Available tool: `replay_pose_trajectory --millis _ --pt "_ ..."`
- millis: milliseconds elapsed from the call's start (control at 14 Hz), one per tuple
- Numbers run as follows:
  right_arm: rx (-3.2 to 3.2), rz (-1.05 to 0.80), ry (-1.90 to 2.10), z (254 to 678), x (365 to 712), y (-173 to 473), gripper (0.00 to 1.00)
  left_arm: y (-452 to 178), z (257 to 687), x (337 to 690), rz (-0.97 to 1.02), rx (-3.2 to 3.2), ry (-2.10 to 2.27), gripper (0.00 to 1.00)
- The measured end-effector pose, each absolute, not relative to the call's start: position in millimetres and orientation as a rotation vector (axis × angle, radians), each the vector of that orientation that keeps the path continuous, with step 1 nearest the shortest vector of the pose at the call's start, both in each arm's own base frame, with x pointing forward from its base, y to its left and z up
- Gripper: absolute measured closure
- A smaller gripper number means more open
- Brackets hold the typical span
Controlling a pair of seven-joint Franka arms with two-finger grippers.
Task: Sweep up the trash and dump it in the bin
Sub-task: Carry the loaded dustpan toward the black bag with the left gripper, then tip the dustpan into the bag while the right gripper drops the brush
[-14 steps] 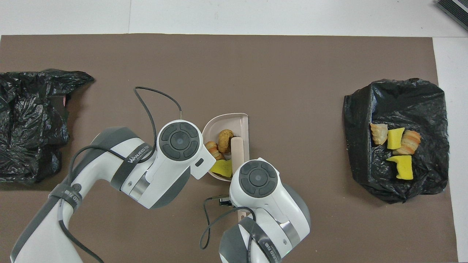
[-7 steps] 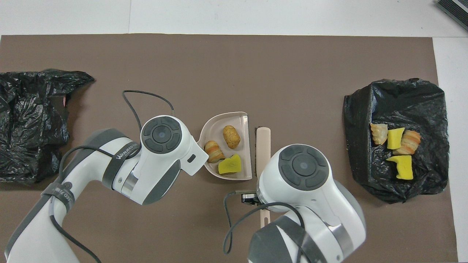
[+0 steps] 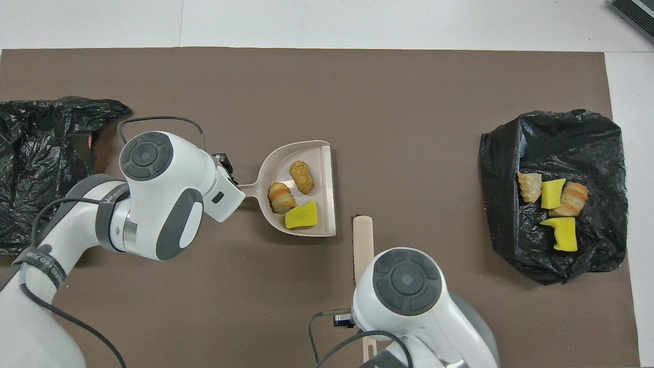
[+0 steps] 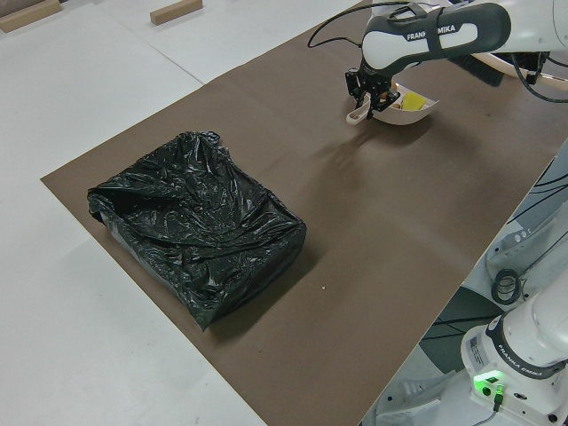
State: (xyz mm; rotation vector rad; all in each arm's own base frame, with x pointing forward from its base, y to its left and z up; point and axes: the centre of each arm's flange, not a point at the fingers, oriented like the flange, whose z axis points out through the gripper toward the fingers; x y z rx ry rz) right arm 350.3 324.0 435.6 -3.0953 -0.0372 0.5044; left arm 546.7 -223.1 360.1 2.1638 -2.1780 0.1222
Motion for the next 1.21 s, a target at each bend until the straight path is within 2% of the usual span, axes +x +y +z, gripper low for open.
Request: replay_pose_trajectory --millis 285,570,854,1210 --pt "-3.117 0.484 -0.061 398 310 352 0.74 -177 364 573 0.217 2.132 -2.170 0.69" --pt "-3.128 0.495 -0.047 377 305 345 0.74 -117 381 601 0.262 2.190 -2.138 0.69" --pt "-3.138 0.502 -0.073 344 293 349 0.74 -59 425 622 0.252 2.204 -2.104 0.69" --pt "-3.135 0.499 -0.074 332 294 353 0.74 38 483 630 0.221 2.208 -2.088 0.69"
